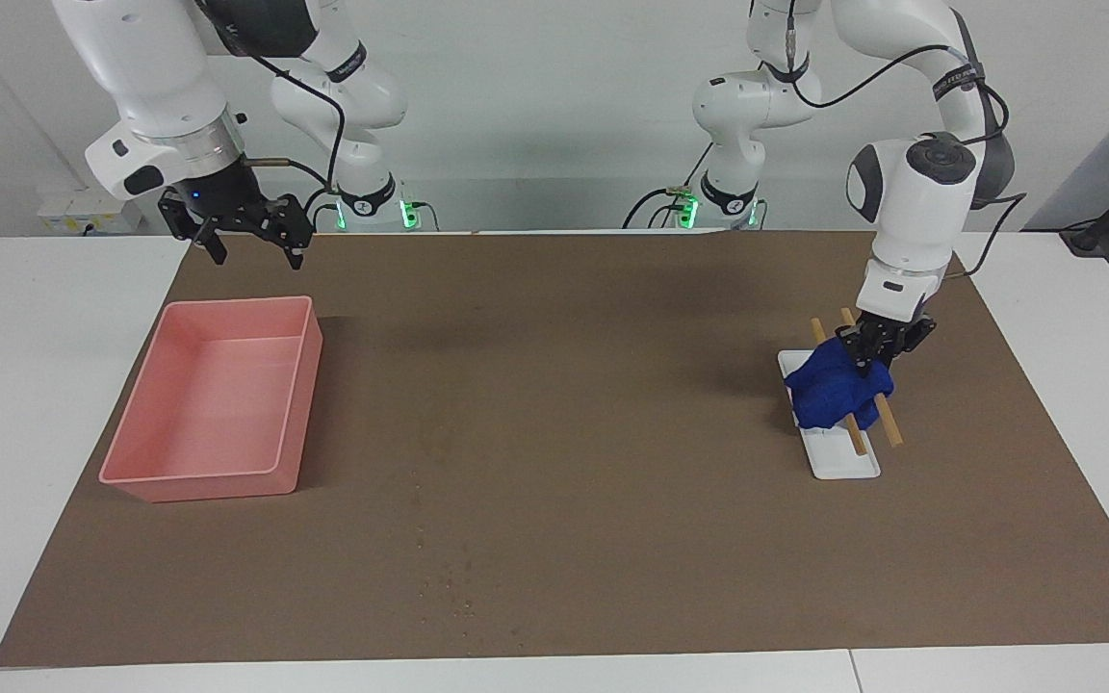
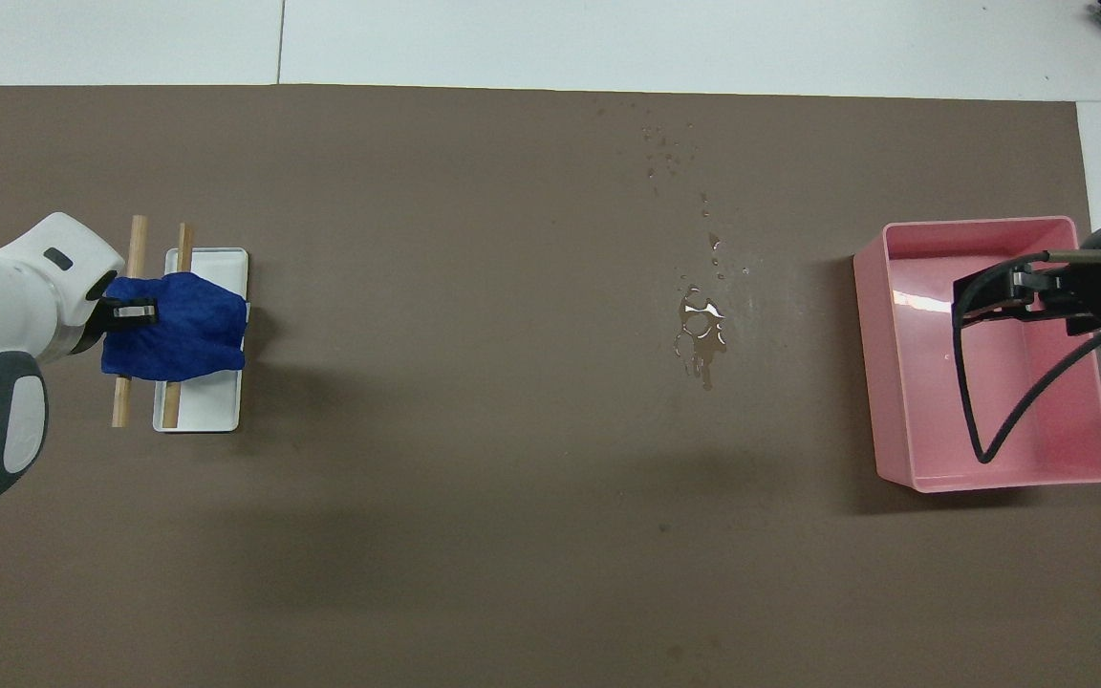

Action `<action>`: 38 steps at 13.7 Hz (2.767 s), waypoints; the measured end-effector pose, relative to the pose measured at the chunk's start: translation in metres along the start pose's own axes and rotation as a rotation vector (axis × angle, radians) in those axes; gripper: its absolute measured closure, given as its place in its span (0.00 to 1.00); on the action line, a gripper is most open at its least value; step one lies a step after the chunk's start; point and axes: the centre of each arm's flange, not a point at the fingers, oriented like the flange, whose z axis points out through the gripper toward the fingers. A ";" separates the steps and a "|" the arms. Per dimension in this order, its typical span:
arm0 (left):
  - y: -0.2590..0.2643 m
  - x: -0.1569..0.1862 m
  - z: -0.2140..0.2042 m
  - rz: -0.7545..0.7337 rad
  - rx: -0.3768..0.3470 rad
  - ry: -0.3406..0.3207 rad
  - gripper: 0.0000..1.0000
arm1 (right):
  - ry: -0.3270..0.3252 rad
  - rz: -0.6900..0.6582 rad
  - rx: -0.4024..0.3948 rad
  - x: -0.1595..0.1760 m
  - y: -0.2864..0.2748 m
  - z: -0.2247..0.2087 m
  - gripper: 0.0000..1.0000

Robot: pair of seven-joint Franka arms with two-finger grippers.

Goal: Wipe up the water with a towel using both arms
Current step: 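Grasp the blue towel on the white tray with the left gripper, then lift the towel with the left gripper while the right gripper approaches it, then grasp the towel with the right gripper beside the left gripper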

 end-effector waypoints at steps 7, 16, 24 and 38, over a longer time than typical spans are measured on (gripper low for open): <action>0.000 0.018 -0.037 -0.067 -0.040 -0.087 0.87 | 0.000 0.004 0.000 0.000 0.003 0.000 0.00; 0.086 0.032 -0.151 -0.719 -0.312 -0.304 0.87 | -0.014 0.150 0.069 -0.004 -0.025 -0.001 0.00; 0.202 0.018 -0.185 -1.447 -0.471 -0.587 0.87 | -0.030 0.614 0.225 -0.018 -0.120 -0.012 0.00; 0.290 -0.013 -0.208 -1.660 -0.661 -0.824 0.87 | -0.246 1.261 0.429 -0.011 -0.238 0.040 0.01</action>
